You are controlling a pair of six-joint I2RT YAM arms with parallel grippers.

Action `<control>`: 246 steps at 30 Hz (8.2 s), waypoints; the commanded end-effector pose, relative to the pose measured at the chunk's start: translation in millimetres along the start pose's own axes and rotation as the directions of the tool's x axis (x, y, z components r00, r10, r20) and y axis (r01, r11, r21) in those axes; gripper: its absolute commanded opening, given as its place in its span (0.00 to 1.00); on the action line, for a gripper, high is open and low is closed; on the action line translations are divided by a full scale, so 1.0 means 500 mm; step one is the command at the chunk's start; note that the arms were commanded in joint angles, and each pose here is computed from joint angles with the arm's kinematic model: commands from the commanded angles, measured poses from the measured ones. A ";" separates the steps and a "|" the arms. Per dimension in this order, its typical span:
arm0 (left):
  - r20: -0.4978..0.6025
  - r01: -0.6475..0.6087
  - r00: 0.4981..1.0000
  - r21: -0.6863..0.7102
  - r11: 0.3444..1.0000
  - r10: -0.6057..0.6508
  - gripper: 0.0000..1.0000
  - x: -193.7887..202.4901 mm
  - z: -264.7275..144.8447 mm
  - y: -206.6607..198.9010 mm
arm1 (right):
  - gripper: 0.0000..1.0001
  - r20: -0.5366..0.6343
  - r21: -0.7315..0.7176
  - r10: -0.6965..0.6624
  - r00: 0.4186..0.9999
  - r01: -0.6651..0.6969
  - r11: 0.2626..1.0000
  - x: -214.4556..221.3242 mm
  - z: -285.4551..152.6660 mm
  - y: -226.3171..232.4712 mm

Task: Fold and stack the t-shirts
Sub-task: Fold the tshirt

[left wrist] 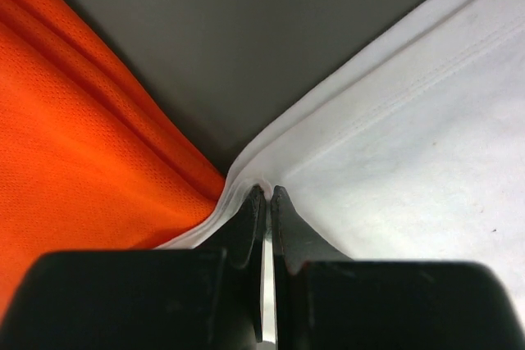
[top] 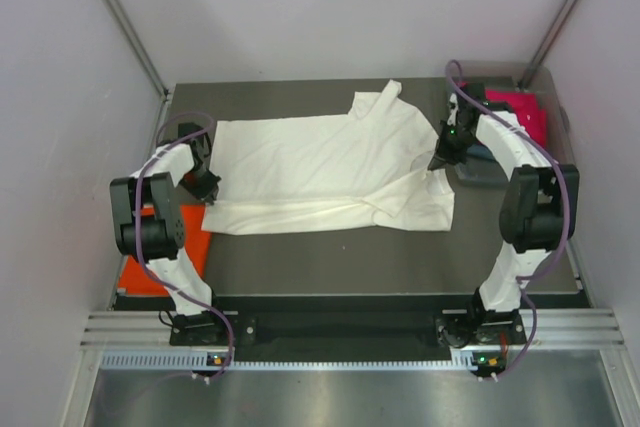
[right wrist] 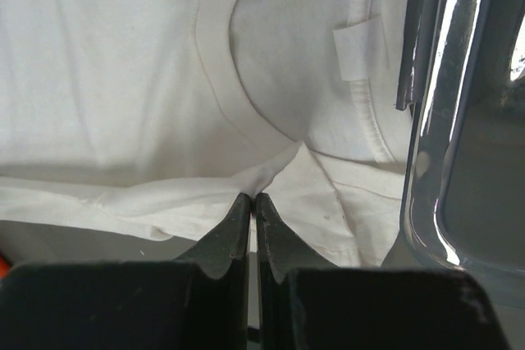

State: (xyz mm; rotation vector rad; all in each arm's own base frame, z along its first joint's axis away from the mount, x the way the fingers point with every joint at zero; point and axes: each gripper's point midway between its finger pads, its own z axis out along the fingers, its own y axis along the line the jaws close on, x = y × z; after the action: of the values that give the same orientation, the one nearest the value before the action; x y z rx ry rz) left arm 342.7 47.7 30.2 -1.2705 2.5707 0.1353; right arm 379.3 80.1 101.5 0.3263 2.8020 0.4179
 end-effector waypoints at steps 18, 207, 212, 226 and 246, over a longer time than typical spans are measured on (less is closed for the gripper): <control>0.208 0.020 0.977 0.167 0.986 -0.055 0.81 0.016 -0.232 0.089 | 0.91 0.151 0.107 -0.024 0.988 0.007 0.994 0.135 -0.134 -0.070; -0.033 -0.291 0.952 0.198 0.936 0.303 0.00 0.003 -0.089 -0.034 | 0.07 0.046 -0.038 0.038 0.998 -0.036 0.999 0.039 0.109 0.038; -0.004 -0.273 0.961 0.153 0.950 0.277 0.00 -0.010 -0.086 -0.022 | 0.00 0.103 -0.060 0.021 0.994 -0.015 0.998 0.019 0.067 0.063; 0.019 -0.202 0.979 0.125 0.971 0.201 0.00 -0.025 -0.068 -0.028 | 0.00 0.166 -0.112 0.014 0.986 0.005 0.994 -0.045 0.020 0.120; 0.030 -0.229 0.973 0.140 0.963 0.228 0.00 -0.045 -0.035 -0.055 | 0.00 0.210 -0.075 -0.011 0.978 0.028 0.997 -0.046 -0.003 0.103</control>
State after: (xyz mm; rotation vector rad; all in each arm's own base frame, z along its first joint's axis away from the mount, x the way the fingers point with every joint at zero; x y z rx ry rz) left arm 355.7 38.6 52.2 -0.9498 2.6987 -0.0058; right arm 403.4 124.1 93.0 0.3449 2.6706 0.4641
